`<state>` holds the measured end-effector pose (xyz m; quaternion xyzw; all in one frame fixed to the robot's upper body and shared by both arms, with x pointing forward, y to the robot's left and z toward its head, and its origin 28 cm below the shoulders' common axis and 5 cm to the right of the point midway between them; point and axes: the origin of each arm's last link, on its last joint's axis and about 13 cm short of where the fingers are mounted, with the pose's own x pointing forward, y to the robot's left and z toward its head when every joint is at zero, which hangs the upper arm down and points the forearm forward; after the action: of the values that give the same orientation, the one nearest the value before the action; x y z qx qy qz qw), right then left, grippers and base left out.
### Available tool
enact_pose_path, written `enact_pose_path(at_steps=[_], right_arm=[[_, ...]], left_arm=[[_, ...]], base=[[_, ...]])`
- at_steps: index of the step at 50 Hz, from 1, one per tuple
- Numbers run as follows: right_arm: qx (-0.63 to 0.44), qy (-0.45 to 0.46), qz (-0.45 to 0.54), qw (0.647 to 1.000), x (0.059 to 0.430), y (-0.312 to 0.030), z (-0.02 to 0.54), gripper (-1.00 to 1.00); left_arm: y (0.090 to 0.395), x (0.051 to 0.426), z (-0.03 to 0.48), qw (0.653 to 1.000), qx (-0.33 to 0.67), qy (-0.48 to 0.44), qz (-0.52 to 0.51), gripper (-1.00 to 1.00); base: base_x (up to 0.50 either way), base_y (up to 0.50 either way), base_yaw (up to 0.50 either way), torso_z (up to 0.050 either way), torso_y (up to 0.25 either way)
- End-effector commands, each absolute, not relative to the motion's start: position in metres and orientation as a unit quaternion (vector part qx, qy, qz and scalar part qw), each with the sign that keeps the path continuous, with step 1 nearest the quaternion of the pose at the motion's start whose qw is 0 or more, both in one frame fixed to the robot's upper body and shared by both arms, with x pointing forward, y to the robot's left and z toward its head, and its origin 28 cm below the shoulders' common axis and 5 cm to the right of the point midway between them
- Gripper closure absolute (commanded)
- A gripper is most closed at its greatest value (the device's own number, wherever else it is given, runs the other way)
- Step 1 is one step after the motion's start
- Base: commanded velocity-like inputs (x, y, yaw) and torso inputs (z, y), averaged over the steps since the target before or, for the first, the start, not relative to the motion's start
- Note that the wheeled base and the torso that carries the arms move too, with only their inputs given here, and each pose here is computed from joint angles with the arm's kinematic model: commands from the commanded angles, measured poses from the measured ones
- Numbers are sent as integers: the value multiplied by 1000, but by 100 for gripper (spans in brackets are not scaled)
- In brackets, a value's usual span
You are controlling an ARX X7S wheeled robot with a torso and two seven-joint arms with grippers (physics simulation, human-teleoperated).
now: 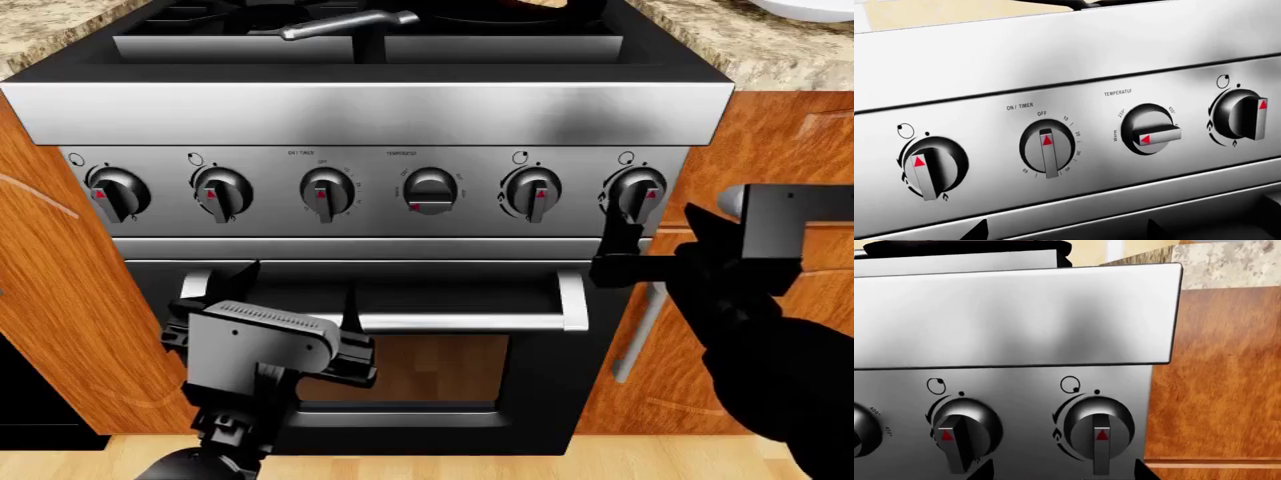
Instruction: Pick the croissant and place it on the pan. Then turn on the stove to warm the croissant.
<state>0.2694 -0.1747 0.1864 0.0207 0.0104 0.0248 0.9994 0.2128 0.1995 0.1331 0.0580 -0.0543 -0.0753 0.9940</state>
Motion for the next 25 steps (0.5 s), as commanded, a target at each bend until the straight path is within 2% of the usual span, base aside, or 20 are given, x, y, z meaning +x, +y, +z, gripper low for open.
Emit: enact_pose_path(at_steps=[1,25], right_arm=[[19,17,17,1000,276,-178,182,-100],[16,23,8,1000,289,-182,176,-100]], left_arm=[[199,215,132,994,59,-52,-76,-100],[197,219,131,994,61,-47,-76,-100]], base=[[0,0,0,0,0],[0,0,0,0,0]])
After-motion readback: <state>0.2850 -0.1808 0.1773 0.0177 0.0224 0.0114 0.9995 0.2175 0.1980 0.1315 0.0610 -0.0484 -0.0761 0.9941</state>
